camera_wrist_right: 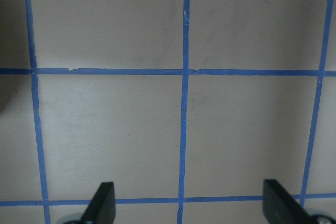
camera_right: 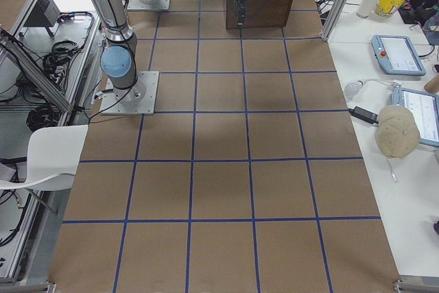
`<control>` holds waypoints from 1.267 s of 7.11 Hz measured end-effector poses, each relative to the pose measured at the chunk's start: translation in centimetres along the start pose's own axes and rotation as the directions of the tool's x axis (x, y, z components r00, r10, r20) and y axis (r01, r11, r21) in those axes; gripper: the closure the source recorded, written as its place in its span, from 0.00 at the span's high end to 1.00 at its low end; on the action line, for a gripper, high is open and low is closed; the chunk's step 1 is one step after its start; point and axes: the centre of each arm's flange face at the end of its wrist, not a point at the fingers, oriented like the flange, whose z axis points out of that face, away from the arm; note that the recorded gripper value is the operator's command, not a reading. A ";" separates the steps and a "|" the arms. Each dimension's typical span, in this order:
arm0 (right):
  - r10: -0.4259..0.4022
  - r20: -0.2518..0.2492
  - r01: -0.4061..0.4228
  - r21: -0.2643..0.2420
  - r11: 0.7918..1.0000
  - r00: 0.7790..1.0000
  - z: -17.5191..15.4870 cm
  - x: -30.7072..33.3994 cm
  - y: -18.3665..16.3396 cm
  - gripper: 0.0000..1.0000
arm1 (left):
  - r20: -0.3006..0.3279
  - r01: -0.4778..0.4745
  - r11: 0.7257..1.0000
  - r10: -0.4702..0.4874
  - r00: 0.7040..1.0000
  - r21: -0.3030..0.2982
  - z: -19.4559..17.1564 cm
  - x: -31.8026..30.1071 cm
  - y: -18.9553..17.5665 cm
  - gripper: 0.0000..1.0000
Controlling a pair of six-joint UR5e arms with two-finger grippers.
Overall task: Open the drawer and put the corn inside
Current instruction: 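Lift the corn cob with the left gripper over the open drawer, then lower the corn cob into the drawer and open the left gripper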
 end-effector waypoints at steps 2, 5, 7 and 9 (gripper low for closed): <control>0.000 0.000 0.000 0.001 1.000 1.000 0.0 0.0 0.0 1.00 | -0.006 -0.006 1.000 0.006 1.000 -0.027 1.9 1.5 0.0 0.00; 0.000 -0.002 0.000 0.000 1.000 1.000 0.0 0.0 0.0 1.00 | -0.016 -0.022 0.998 0.022 1.000 -0.053 7.3 1.6 0.6 0.00; 0.000 -0.002 0.000 0.001 1.000 1.000 0.0 0.0 0.0 1.00 | -0.020 -0.023 0.998 0.022 1.000 -0.057 9.8 1.4 0.7 0.00; 0.000 -0.002 0.000 0.000 1.000 1.000 0.0 0.0 0.0 1.00 | -0.028 -0.021 0.997 0.019 0.999 -0.072 11.1 1.4 0.5 0.51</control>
